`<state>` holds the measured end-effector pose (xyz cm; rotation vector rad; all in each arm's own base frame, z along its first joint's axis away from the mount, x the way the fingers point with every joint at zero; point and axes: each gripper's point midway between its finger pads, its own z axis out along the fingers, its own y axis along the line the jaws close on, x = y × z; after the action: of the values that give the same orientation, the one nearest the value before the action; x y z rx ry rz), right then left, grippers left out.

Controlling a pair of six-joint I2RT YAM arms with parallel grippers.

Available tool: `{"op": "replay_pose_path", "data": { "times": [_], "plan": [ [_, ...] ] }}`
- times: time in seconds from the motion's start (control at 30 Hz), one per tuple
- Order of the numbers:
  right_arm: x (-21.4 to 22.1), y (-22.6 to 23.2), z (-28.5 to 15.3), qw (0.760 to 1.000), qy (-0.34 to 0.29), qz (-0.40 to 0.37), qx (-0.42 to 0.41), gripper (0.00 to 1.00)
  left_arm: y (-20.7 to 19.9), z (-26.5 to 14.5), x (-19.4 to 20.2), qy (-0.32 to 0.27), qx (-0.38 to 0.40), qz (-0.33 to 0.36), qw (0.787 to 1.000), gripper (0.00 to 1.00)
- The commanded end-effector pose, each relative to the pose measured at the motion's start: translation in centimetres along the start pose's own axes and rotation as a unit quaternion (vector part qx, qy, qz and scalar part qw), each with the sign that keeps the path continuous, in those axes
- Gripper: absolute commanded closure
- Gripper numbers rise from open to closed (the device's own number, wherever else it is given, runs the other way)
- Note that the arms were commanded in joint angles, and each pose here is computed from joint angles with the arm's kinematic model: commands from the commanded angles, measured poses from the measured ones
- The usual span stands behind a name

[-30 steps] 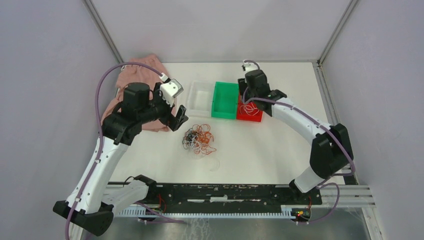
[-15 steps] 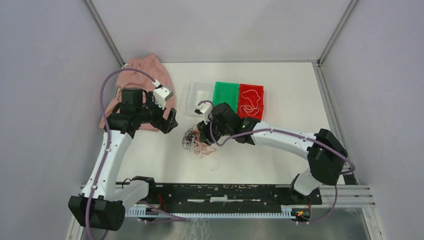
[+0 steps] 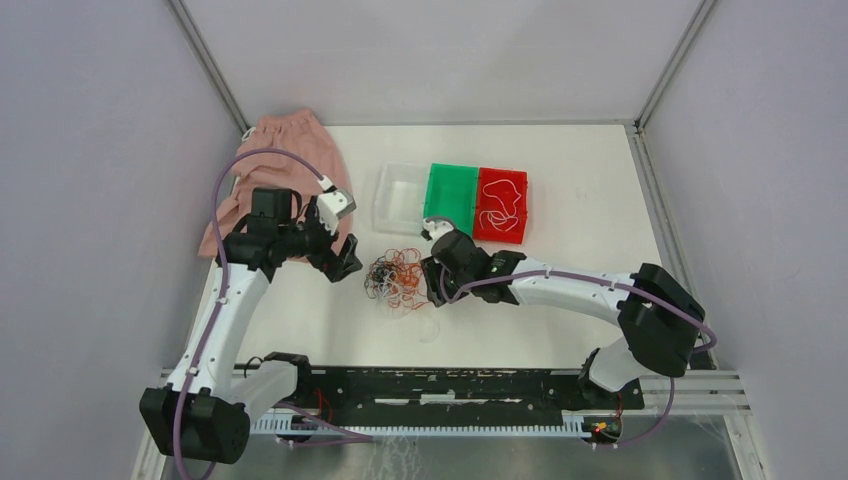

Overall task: Untangle the cables
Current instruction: Untie the cable.

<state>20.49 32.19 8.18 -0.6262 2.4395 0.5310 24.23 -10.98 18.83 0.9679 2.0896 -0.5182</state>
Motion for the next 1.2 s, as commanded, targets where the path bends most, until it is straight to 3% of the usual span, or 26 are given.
{"op": "replay_pose_path", "data": {
  "times": [0.0,0.23,0.43,0.53,0.83,1.17],
  "plan": [
    [-1.9,1.8,0.0,0.997,-0.047,0.057,-0.036,0.52,-0.5,-0.5,-1.3,-0.027,0.013,0.044,0.999,0.01],
    [-3.0,3.3,1.4,0.991,-0.066,0.092,-0.068,0.67,-0.7,-1.1,-1.5,-0.029,0.010,0.053,0.998,0.01],
    [-4.6,3.3,0.5,0.990,-0.091,0.092,-0.065,0.92,-0.8,-1.4,-2.1,-0.038,0.013,0.060,0.997,0.01],
    [-6.3,3.4,-1.3,0.989,-0.107,0.077,-0.061,0.99,-1.0,-1.5,-2.4,-0.042,0.015,0.063,0.997,0.01],
    [-13.0,8.3,-9.3,0.971,-0.173,0.010,-0.165,1.00,-3.2,-2.8,-4.4,-0.092,0.054,0.107,0.988,0.01],
    [-16.5,12.1,-12.9,0.942,-0.216,-0.015,-0.257,1.00,-6.2,-4.2,-4.8,-0.153,0.086,0.168,0.970,0.01]
  ]
}}
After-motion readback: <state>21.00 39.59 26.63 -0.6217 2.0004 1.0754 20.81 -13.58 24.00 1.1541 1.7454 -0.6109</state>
